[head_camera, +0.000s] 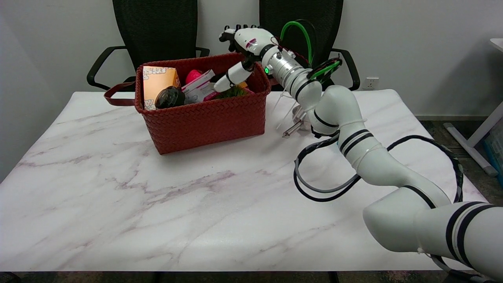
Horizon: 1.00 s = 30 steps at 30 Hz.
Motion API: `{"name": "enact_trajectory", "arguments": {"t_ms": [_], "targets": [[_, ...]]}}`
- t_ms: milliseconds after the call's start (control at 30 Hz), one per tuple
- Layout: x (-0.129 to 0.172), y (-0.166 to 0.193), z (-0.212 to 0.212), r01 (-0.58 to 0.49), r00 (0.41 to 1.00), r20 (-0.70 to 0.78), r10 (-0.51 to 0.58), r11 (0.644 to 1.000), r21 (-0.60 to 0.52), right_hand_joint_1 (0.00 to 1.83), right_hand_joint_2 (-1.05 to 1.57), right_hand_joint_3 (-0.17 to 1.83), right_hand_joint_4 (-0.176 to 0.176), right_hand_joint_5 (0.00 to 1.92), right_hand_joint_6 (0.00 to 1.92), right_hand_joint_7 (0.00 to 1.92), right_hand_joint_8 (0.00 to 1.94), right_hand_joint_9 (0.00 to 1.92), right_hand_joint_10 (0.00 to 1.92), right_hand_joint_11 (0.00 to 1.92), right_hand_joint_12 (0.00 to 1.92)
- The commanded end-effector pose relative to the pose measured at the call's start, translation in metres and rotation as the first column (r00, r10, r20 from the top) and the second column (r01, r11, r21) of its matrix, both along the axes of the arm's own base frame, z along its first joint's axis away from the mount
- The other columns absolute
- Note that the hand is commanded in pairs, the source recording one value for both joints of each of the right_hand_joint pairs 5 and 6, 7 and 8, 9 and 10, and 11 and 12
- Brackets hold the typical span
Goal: Place the blackboard eraser into the brown storage basket.
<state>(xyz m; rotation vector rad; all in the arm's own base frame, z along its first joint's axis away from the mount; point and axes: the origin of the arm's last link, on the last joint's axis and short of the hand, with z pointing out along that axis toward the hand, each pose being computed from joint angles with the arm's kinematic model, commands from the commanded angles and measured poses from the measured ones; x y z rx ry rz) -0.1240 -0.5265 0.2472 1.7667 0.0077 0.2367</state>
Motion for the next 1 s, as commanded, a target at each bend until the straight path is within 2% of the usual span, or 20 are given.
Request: {"name": "enact_trajectory", "arguments": {"t_ms": [33, 100, 133, 233, 367, 467, 500, 633, 667, 733, 767, 1000], "targets": [[-0.003, -0.005, 0.002, 0.045, 0.997, 0.061, -0.041, 0.997, -0.060, 0.66, 0.52, 0.20, 0.000, 0.19, 0.19, 0.42, 0.42, 0.39, 0.39, 0.57, 0.57], [0.000, -0.004, 0.003, 0.044, 0.997, 0.071, -0.039, 0.996, -0.074, 0.60, 0.54, 0.48, 0.000, 0.11, 0.11, 0.24, 0.24, 0.26, 0.26, 0.39, 0.39], [0.001, -0.004, 0.003, 0.039, 0.997, 0.069, -0.034, 0.997, -0.072, 0.58, 0.56, 0.55, 0.000, 0.08, 0.08, 0.19, 0.19, 0.24, 0.24, 0.36, 0.36], [0.006, -0.003, 0.003, 0.022, 0.998, 0.054, -0.018, 0.997, -0.073, 0.57, 0.57, 0.56, 0.000, 0.05, 0.05, 0.11, 0.11, 0.21, 0.21, 0.32, 0.32], [0.011, 0.003, 0.006, 0.000, 0.998, 0.056, 0.005, 0.996, -0.087, 0.57, 0.58, 0.54, 0.000, 0.03, 0.03, 0.11, 0.11, 0.21, 0.21, 0.31, 0.31], [0.022, 0.015, 0.013, -0.045, 0.997, 0.060, 0.053, 0.991, -0.128, 0.58, 0.57, 0.40, 0.000, 0.01, 0.01, 0.11, 0.11, 0.21, 0.21, 0.31, 0.31], [0.024, 0.019, 0.015, -0.055, 0.996, 0.064, 0.064, 0.989, -0.140, 0.58, 0.58, 0.31, 0.000, 0.01, 0.01, 0.11, 0.11, 0.21, 0.21, 0.31, 0.31], [0.036, 0.046, 0.029, -0.117, 0.986, 0.090, 0.140, 0.968, -0.221, 0.57, 0.62, 0.38, 0.000, 0.00, 0.00, 0.15, 0.15, 0.24, 0.24, 0.31, 0.31], [0.040, 0.055, 0.033, -0.140, 0.981, 0.095, 0.168, 0.959, -0.248, 0.60, 0.62, 0.31, 0.000, 0.00, 0.00, 0.16, 0.16, 0.23, 0.23, 0.31, 0.31], [0.047, 0.067, 0.039, -0.181, 0.972, 0.093, 0.215, 0.941, -0.286, 0.69, 0.52, -0.11, 0.000, 0.00, 0.00, 0.18, 0.18, 0.24, 0.24, 0.30, 0.30], [0.050, 0.076, 0.044, -0.204, 0.965, 0.093, 0.244, 0.927, -0.314, 0.73, 0.48, -0.17, 0.000, 0.00, 0.00, 0.19, 0.19, 0.24, 0.24, 0.30, 0.30], [0.052, 0.124, 0.057, -0.305, 0.931, 0.051, 0.361, 0.848, -0.434, 0.73, 0.50, -0.17, 0.000, 0.05, 0.05, 0.23, 0.23, 0.27, 0.27, 0.31, 0.31]]}}
